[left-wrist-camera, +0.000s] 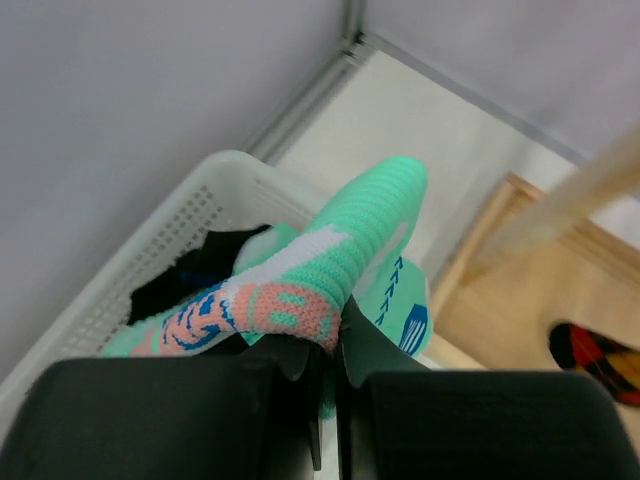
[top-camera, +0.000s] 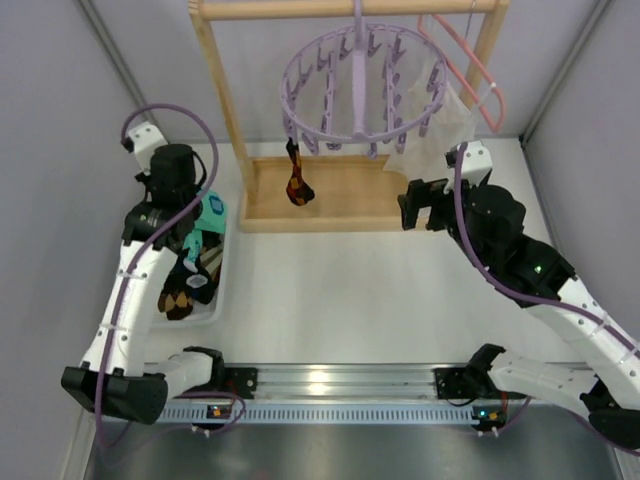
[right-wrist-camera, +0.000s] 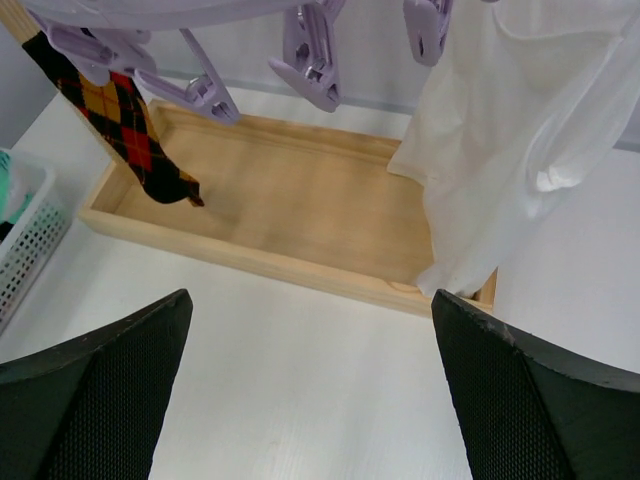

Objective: Remove the socks clipped to the hanger

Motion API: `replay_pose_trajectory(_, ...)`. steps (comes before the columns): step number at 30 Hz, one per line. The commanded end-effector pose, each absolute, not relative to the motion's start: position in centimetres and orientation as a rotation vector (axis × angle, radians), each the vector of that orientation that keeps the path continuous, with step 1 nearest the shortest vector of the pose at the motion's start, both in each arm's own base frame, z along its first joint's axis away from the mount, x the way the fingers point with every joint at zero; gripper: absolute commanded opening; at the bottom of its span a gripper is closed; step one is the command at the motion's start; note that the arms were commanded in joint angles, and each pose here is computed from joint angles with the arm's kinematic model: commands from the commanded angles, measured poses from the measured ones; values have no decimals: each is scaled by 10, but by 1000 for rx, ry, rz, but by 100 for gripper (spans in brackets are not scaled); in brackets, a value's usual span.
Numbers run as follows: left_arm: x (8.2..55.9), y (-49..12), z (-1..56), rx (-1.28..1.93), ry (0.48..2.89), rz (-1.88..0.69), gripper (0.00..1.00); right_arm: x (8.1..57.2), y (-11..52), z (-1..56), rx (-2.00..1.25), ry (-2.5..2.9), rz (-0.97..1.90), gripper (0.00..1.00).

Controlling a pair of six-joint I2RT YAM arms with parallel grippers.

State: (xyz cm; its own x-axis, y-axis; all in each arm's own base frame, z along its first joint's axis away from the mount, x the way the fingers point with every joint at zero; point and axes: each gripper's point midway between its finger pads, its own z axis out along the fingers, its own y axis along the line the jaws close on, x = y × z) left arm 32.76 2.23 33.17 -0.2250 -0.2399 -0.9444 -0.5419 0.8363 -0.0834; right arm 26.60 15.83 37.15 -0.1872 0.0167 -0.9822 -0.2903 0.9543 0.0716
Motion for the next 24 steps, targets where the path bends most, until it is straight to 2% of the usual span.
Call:
replay_pose_trajectory(1, 334, 51, 350, -624, 1822, 274, 0, 266, 154, 381, -167, 1701, 308, 99)
replay_pose_trajectory(6, 340, 83, 340, -702, 1836, 300, 4, 264, 150, 378, -168, 1692, 309, 100)
replay_pose_trajectory(8, 346, 89, 312, -730, 1904, 308, 4, 264, 150, 377, -169, 1685, 320, 99)
replay_pose_trajectory(13, 364, 79, 218, -892, 2108, 29, 1, 264, 156, 370, -182, 1682, 355, 99)
replay_pose_trajectory(16, 363, 83, 161, -1050, 2178, -6, 0, 265, 160, 364, -185, 1689, 368, 100)
replay_pose_trajectory(18, 353, 88, 132, -1149, 2191, 37, 0, 263, 164, 360, -200, 1692, 387, 99)
replay_pose_trajectory(24, 330, 116, 108, -1328, 2091, 254, 8, 261, 162, 349, -205, 1697, 389, 100)
